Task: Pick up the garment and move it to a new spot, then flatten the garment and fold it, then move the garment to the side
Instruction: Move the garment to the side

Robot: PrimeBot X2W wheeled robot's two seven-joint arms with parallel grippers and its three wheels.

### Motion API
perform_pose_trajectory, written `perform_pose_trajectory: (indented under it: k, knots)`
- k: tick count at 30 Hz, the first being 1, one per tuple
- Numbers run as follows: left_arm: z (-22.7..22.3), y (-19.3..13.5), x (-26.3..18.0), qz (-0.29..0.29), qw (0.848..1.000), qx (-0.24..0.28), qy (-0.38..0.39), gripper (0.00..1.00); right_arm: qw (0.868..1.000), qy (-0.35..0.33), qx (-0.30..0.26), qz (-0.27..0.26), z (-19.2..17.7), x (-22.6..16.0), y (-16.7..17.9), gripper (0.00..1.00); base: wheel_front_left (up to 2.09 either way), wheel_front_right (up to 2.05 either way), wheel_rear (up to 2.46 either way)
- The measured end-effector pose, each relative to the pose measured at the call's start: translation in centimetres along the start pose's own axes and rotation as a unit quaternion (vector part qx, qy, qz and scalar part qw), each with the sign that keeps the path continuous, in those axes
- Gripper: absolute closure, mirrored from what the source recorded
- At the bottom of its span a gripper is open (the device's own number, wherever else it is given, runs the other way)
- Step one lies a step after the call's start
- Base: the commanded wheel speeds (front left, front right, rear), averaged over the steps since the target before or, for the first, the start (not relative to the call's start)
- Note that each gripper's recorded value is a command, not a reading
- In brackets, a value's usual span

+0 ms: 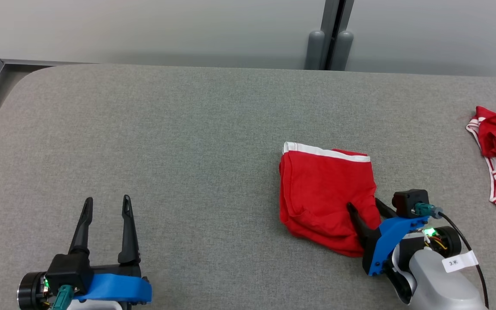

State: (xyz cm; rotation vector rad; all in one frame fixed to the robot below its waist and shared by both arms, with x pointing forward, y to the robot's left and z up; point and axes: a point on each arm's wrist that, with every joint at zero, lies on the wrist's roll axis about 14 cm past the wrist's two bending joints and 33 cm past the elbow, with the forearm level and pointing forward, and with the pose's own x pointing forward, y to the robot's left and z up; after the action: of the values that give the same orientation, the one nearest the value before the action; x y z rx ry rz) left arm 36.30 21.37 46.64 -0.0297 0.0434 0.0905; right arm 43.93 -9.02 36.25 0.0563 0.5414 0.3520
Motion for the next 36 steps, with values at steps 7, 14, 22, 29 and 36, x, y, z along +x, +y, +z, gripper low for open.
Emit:
perform_pose_trajectory:
  k: [7,14,22,29,36]
  knots:
    - [0.0,-0.6,0.2,-0.008,1.000,-0.004,0.000,0.00,1.000,-0.012,0.017,0.016,0.1,-0.1,1.5,1.00,0.00,0.00,0.00]
    - [-0.5,-2.5,1.1,-0.035,0.999,-0.008,0.005,0.00,0.999,-0.038,0.003,-0.006,0.6,-1.3,-1.3,1.00,0.00,0.00,0.00]
    - [-1.4,-7.4,4.0,-0.105,0.994,-0.013,0.012,0.00,0.995,-0.048,0.000,-0.083,-0.2,-5.2,-8.7,1.00,0.00,0.00,0.00]
    - [-1.8,-12.2,6.4,-0.170,0.985,-0.016,0.008,0.00,0.987,-0.046,0.014,-0.154,-1.5,-9.3,-13.9,1.00,0.00,0.00,0.00]
    - [-2.3,-14.2,7.8,-0.196,0.980,-0.016,0.008,0.00,0.985,-0.059,0.002,-0.160,-0.5,-9.6,-15.0,1.00,0.00,0.00,0.00]
